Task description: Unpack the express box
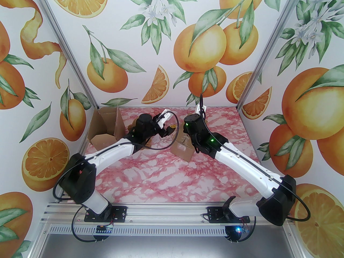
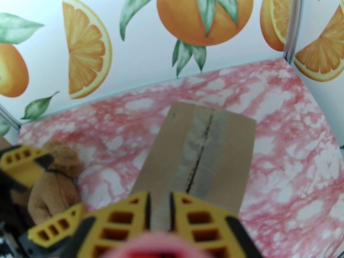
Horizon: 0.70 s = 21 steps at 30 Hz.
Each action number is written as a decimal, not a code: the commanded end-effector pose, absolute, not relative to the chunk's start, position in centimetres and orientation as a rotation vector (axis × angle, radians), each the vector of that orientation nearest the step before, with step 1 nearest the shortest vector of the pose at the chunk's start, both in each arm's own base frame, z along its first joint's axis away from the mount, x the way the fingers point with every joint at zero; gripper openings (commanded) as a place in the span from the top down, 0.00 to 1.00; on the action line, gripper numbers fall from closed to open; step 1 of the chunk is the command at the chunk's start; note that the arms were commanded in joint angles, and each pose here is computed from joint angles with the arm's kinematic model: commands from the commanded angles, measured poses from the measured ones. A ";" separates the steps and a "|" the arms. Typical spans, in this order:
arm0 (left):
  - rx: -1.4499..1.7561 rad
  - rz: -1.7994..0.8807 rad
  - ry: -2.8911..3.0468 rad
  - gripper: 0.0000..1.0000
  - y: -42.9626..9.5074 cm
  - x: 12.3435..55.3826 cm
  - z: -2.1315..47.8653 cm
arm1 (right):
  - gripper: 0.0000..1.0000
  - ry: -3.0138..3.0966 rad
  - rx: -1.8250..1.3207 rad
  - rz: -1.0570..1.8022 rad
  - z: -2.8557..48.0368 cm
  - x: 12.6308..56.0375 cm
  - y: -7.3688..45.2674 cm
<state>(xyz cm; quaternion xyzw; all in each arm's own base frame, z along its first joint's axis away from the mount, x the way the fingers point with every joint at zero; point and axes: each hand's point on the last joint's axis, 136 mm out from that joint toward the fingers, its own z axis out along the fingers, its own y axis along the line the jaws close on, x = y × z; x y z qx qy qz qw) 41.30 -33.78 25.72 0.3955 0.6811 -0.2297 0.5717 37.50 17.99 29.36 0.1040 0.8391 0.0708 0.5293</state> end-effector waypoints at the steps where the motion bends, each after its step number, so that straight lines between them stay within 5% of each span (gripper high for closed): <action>1: 0.927 -0.710 1.703 0.29 -34.8 42.3 24.3 | 1.00 1.964 0.221 0.218 30.8 37.5 18.2; 9: 0.814 -0.966 1.805 0.26 -37.9 49.0 23.6 | 1.00 1.996 0.213 0.273 30.1 36.4 18.3; 21: 0.823 -1.100 1.855 0.25 -39.4 48.7 21.5 | 1.00 2.030 0.204 0.345 29.5 34.1 18.5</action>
